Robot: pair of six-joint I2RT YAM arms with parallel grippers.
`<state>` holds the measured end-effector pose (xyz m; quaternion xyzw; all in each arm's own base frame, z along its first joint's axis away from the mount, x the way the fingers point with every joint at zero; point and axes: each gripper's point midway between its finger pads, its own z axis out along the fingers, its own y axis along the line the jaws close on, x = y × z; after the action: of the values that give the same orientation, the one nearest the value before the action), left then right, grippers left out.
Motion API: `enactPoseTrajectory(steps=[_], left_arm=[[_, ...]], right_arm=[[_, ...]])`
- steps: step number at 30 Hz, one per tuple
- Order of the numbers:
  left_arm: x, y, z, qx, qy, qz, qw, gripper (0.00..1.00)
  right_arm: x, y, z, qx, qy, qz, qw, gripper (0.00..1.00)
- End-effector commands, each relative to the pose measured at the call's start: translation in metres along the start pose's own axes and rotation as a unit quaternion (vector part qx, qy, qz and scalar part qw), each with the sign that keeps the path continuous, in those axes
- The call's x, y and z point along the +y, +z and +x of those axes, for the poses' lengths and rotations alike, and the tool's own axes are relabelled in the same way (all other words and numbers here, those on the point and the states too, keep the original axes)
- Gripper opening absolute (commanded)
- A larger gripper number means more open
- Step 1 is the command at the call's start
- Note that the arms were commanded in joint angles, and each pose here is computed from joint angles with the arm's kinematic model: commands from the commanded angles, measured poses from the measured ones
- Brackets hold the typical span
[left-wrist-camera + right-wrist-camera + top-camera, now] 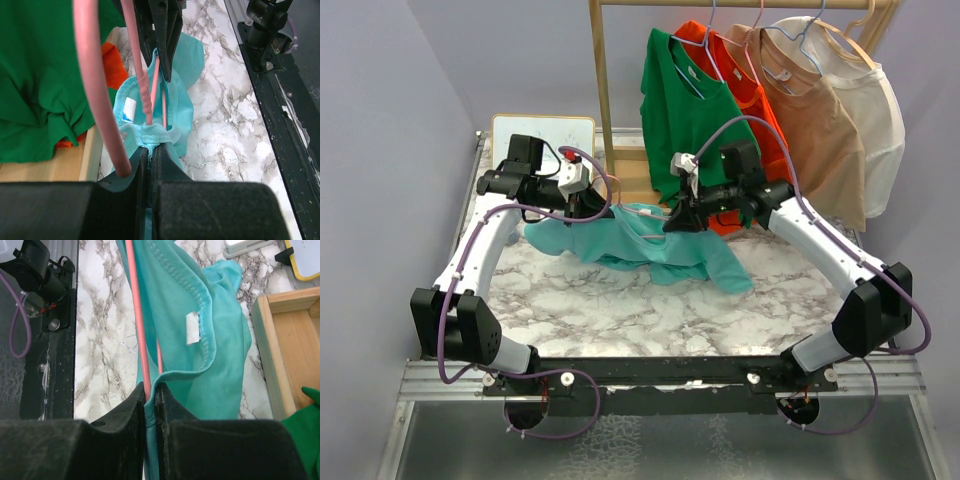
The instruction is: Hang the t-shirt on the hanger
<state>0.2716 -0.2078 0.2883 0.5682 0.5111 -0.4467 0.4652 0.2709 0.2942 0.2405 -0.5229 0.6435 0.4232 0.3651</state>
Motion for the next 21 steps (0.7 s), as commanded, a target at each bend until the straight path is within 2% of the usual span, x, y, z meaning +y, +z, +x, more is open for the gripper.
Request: enactPoseTrajectory(steps=[1,3,11,16,21], left_arm=[[-0.003,0.006,-0.017,-0.031,0.015,0.022,0.999,0.00],[-0.003,0.005,-0.016,-0.028,0.014,0.020,0.999,0.00],[-0.007,0.004,0.001,-0.001,-0.009,0.012,1.000,0.00],[-0.005,-0.001,0.015,0.021,-0.018,-0.002,1.000,0.15],[-0.001,-0.012,0.033,0.036,-0.037,-0.022,0.998,0.20]], right_arm=[[-0.006,0.009,-0.022,-0.018,-0.020,-0.004,1.000,0.06],[-0.009,0.008,-0.023,-0.014,-0.018,0.006,1.000,0.01],[-0.005,-0.008,-0.033,-0.023,-0.030,0.048,0.998,0.01],[0.000,-0.017,-0.035,-0.025,-0.030,0.065,0.997,0.01],[0.005,-0.026,-0.034,-0.023,-0.030,0.080,0.996,0.01]])
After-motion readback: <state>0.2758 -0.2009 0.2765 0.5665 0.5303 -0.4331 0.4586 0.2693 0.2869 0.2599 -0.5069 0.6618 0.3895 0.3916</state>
